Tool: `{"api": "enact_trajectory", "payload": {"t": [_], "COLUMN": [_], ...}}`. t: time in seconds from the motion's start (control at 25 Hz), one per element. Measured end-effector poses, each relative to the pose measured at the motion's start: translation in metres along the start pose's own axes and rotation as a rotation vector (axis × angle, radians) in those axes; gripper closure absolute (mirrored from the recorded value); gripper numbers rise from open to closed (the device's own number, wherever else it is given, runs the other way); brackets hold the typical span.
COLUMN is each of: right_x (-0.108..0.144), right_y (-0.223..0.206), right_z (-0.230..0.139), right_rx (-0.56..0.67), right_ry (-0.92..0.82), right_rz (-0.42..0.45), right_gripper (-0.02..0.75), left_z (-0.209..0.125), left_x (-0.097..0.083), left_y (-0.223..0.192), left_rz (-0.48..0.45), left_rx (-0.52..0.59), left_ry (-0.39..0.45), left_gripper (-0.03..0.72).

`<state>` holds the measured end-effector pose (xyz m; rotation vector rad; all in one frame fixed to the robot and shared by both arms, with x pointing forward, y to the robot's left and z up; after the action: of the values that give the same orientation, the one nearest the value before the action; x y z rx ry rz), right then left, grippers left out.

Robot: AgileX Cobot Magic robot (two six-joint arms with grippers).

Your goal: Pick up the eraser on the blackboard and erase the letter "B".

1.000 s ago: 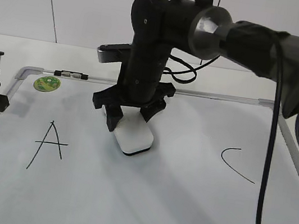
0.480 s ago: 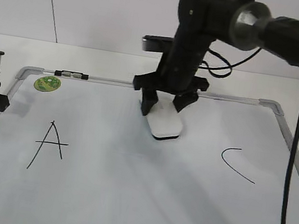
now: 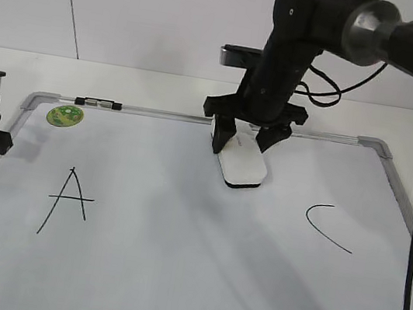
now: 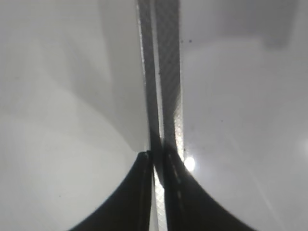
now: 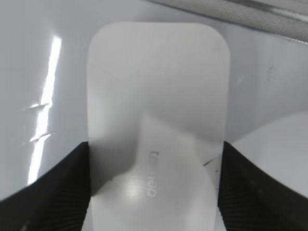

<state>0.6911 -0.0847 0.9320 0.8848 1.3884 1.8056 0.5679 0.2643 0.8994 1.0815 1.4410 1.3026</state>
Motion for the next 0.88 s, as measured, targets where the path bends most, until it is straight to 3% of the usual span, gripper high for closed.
{"api": "enact_trajectory", "payload": {"t": [0.32,0.64,0.88], "right_x": [0.009,0.016,0.000], "right_y": [0.078,0.133,0.135], "right_z": [-0.002,-0.061,-0.119], "right_rx": [-0.131,-0.111,-0.016], "right_ry": [0.023,0.026,-0.050], "right_rz": [-0.031,-0.081,-0.083], "right_gripper": [0.186,0.186,0.186], "left_z": [0.000,0.000,0.000], "left_x": [0.000,0.000,0.000], "left_y": [0.000,0.000,0.000], "left_rz": [0.000,0.000,0.000], "left_rx": [0.000,0.001,0.001], "left_ry": [0.000,0.000,0.000], "left_gripper": [0.652,0.652,0.652]}}
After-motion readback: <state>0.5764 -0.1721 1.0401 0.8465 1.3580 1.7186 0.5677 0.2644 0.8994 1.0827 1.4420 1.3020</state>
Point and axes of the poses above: a point on each arm's last joint axis where the gripper is mounted, y pointing back along that axis away from the gripper, x along the wrist's bending axis when the last joint is at zero, z = x × y, the point moved 3 cm from there along -y, pointing out along that axis toward the gripper, and after that the axes turned 15 degrees about y, right-handed, at the moved point
